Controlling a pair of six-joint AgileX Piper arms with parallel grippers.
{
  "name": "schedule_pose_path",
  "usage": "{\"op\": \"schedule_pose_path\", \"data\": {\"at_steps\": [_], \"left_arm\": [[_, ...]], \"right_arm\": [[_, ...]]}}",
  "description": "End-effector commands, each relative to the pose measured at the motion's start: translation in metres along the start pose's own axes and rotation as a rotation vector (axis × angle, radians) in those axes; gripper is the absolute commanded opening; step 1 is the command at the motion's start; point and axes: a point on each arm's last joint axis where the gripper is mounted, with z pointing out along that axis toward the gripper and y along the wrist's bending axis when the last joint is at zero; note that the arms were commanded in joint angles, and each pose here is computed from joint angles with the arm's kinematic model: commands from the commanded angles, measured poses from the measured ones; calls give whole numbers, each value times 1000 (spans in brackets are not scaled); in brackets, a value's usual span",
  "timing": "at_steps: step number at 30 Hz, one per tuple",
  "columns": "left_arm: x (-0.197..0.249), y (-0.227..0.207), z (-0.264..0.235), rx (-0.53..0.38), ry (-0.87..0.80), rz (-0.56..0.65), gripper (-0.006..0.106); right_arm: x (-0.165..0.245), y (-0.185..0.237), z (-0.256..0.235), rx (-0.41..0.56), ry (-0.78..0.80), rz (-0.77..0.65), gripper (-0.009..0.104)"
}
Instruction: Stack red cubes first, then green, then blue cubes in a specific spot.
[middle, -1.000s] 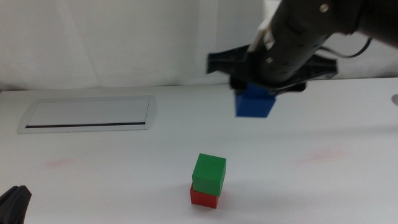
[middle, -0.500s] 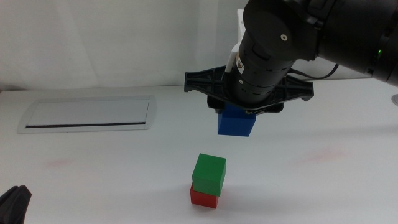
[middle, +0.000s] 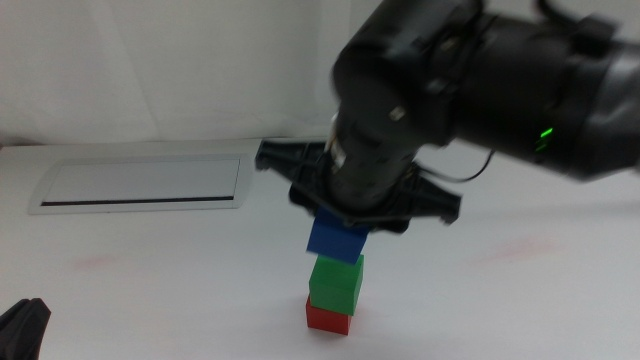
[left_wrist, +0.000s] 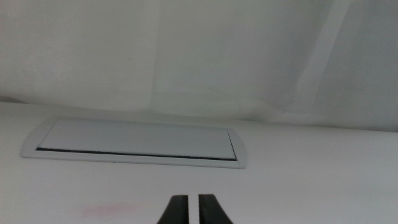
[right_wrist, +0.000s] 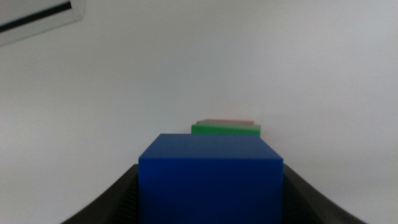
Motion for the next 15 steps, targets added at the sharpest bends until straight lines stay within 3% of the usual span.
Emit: {"op": "schedule_pose_path", "data": {"at_steps": [1, 15], "left_arm": [[12, 2, 0, -2, 20, -5, -3], [12, 2, 0, -2, 20, -5, -3]], "right_arm": [[7, -4, 5, 110, 26, 23, -2], [15, 2, 28, 153, 68, -3, -2]]}}
